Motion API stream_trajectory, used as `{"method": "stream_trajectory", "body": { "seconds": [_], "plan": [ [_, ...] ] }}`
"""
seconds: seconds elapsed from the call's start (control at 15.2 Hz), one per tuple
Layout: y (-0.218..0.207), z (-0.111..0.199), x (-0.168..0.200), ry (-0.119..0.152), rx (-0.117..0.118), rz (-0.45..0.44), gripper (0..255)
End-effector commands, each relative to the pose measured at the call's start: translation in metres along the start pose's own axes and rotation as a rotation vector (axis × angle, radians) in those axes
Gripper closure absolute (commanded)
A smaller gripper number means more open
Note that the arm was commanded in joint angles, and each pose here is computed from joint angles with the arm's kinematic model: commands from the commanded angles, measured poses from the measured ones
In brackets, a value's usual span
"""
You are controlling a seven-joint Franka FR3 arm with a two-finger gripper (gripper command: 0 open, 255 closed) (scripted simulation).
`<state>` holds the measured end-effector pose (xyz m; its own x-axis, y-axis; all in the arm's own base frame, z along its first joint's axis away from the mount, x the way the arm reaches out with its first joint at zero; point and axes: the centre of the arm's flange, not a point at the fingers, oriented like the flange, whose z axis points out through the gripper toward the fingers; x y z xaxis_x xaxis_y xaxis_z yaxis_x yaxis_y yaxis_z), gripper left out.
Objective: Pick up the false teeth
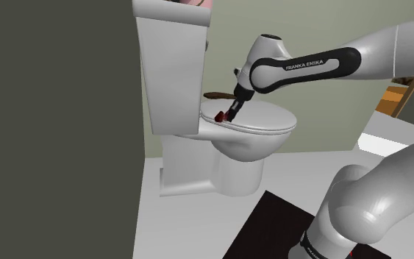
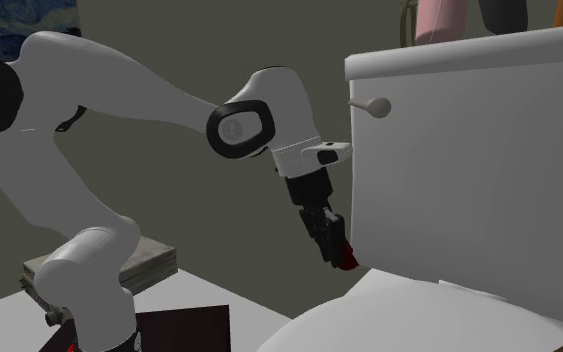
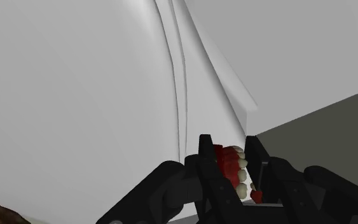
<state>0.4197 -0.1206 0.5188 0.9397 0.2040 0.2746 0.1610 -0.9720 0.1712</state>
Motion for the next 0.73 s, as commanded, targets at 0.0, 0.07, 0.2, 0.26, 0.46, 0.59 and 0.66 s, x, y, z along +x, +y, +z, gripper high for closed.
{"method": "stream_trajectory", "body": {
  "seconds": [0.0, 0.07, 0.2, 0.26, 0.46, 0.59, 0.66],
  "plan": [
    [0.002, -0.009, 0.003, 0.000, 0.000, 0.000, 255],
    [0.003, -0.014, 0.004, 0.000, 0.000, 0.000, 255],
    [0.005, -0.024, 0.007, 0.000, 0.000, 0.000, 255],
    [0.006, -0.029, 0.009, 0.000, 0.000, 0.000, 255],
    [0.009, -0.044, 0.013, 0.000, 0.000, 0.000, 255],
    [0.011, -0.054, 0.016, 0.000, 0.000, 0.000, 255],
    [0.012, -0.059, 0.018, 0.000, 0.000, 0.000, 255]
  ]
}}
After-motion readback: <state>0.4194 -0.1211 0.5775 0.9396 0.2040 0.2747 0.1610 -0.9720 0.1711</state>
